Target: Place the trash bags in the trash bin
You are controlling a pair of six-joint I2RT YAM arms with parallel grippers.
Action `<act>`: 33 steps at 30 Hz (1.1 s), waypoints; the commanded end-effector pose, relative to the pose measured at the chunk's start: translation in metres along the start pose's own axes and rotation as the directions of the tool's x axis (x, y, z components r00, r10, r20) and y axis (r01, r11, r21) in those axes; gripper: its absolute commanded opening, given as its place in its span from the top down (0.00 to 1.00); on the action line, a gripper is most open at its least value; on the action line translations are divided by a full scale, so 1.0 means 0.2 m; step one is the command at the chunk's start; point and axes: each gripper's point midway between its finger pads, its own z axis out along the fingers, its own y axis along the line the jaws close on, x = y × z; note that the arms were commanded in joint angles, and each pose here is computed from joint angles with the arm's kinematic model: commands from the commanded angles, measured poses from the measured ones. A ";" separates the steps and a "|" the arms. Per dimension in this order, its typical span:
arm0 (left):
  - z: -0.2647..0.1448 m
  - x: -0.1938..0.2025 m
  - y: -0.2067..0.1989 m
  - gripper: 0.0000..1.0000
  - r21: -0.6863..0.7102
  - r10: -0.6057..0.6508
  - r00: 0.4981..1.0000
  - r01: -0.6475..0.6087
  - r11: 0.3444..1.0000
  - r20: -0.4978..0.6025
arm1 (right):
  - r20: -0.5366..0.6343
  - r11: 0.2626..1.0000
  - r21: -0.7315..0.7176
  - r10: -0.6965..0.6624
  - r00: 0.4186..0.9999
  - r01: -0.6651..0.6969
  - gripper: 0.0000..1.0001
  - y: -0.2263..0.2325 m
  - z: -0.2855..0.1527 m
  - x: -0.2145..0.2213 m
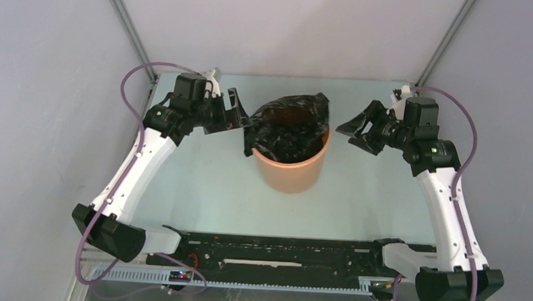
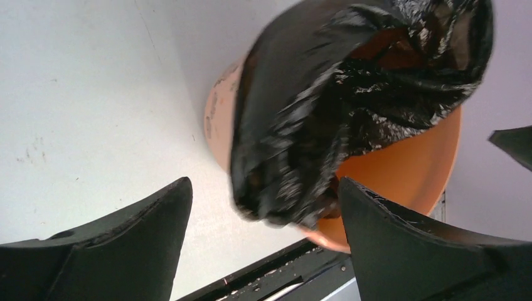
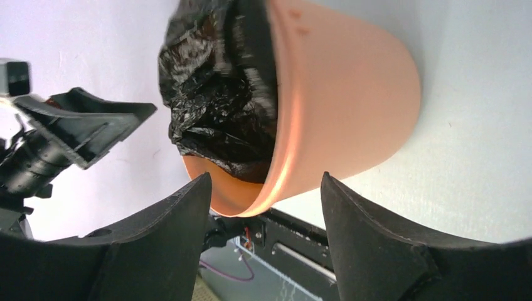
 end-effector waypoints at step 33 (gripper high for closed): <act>-0.09 -0.06 -0.12 0.12 0.098 0.050 0.998 -0.053 0.994 0.041 | 0.299 0.928 0.354 0.007 0.954 -0.118 0.42 0.27 0.58 -0.01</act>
